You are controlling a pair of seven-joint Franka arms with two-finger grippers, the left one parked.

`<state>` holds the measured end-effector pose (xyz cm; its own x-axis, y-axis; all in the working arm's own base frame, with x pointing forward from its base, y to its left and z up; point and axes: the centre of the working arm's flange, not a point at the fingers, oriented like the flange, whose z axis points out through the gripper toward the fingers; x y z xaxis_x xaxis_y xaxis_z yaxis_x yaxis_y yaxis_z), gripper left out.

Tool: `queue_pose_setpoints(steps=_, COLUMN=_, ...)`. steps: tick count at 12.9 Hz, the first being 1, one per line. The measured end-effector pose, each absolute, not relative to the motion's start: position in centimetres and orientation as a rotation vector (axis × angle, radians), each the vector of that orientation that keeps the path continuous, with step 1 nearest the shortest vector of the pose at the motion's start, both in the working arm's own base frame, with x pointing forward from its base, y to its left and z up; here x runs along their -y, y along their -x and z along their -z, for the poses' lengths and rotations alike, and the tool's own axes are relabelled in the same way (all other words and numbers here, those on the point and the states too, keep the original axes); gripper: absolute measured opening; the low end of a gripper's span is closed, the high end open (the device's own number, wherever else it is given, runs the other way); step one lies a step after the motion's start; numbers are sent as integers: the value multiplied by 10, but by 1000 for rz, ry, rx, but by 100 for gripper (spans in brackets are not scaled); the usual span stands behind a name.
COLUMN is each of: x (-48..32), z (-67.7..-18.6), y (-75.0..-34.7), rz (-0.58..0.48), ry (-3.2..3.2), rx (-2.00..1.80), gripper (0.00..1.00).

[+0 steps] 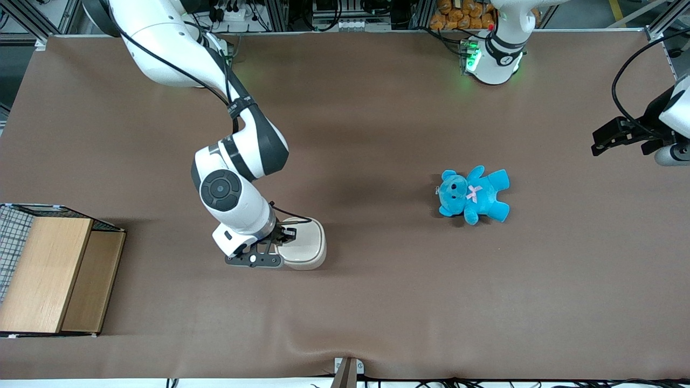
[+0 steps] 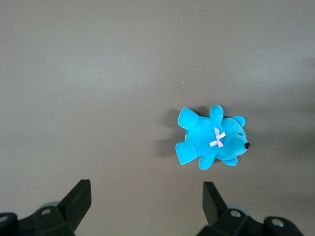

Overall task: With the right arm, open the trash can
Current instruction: 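Lower the right gripper onto the lid's front edge and hook it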

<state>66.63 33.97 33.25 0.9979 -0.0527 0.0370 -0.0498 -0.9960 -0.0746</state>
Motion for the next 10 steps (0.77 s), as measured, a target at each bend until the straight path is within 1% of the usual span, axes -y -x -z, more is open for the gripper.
queue_pose_setpoints(steps=10, x=-348, z=-319, y=-663, rz=47, ry=3072, rx=-63, gripper=1)
